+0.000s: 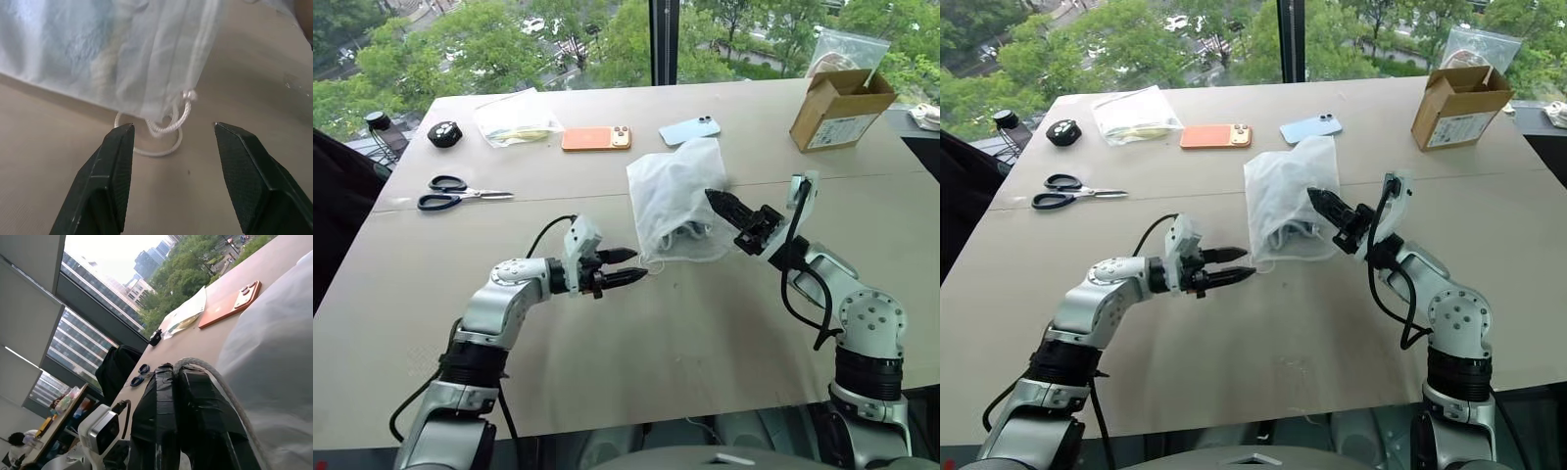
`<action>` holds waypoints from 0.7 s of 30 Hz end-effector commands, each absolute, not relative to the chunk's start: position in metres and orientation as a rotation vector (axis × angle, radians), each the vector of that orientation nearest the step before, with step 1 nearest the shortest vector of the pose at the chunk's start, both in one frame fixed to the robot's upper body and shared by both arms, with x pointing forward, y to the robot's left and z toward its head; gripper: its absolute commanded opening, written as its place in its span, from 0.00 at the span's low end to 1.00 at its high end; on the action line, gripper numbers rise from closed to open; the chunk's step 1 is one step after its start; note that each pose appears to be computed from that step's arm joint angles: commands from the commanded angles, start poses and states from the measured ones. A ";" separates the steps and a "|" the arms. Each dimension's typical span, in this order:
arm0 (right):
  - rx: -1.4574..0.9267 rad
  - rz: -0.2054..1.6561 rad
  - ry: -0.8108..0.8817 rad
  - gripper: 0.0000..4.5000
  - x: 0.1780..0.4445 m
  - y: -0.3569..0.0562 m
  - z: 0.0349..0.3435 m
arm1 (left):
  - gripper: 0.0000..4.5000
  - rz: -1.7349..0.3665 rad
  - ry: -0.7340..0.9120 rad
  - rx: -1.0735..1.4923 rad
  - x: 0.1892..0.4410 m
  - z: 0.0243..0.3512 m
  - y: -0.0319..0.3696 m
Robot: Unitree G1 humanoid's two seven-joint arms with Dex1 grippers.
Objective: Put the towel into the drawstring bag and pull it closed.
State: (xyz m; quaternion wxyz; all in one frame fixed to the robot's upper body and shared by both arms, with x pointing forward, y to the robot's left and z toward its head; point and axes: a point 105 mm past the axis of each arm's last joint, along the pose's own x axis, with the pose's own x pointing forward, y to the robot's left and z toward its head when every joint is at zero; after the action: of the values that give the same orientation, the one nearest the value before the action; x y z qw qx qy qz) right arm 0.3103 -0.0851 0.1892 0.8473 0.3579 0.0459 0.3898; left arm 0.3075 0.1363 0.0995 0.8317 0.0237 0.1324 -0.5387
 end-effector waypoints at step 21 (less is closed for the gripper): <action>0.753 0.845 0.038 0.00 0.303 -0.085 0.203 | 0.30 -0.995 0.299 0.371 0.336 0.059 0.111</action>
State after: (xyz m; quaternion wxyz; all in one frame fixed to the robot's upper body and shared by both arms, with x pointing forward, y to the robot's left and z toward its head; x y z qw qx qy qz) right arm 0.3092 -0.0847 0.1886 0.8487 0.3573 0.0460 0.3872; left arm 0.3431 0.1117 0.0801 0.8655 0.1558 0.1076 -0.4638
